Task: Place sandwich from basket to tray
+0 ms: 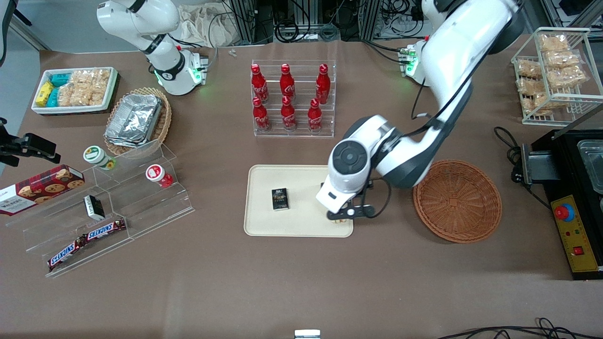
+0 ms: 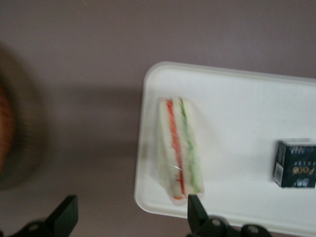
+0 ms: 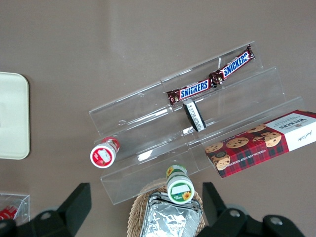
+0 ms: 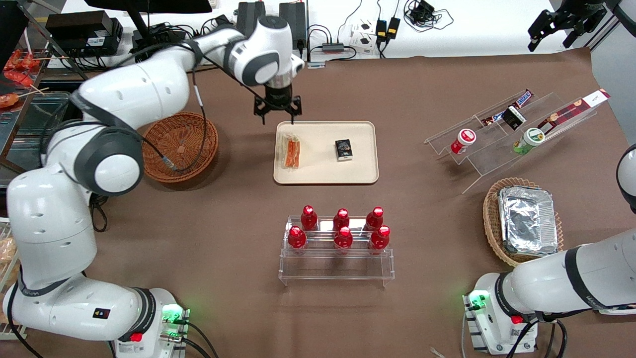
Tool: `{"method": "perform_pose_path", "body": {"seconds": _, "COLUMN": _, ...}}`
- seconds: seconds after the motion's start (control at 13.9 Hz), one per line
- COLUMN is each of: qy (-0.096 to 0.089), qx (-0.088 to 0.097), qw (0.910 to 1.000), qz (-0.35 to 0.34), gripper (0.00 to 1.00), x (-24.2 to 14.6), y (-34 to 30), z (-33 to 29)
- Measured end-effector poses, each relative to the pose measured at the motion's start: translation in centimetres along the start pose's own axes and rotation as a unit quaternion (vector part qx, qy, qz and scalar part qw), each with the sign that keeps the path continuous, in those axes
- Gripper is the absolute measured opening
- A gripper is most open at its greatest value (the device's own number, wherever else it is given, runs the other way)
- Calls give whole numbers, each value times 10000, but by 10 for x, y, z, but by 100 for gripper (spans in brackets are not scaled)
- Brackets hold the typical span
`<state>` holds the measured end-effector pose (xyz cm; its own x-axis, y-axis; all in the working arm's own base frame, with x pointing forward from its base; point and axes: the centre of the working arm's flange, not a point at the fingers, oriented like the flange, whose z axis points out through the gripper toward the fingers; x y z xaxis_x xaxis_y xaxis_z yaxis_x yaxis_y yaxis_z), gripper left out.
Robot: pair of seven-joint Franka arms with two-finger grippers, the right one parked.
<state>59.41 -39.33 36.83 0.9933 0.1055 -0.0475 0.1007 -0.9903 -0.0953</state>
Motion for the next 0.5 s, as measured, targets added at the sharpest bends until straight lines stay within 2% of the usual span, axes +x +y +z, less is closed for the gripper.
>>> {"method": "perform_pose_path", "body": {"seconds": 0.14, "qy": 65, "qx": 236, "qw": 9996, "qz": -129, "gripper": 100, "x": -2, "y": -30, "z": -45}}
{"method": "perform_pose_path", "body": {"seconds": 0.29, "qy": 35, "qx": 401, "qw": 9992, "qz": -13, "gripper": 100, "x": -6, "y": -52, "z": -73}}
{"method": "perform_pose_path", "body": {"seconds": 0.5, "qy": -188, "qx": 372, "qw": 9991, "qz": 3, "gripper": 100, "x": -1, "y": -87, "z": -91}}
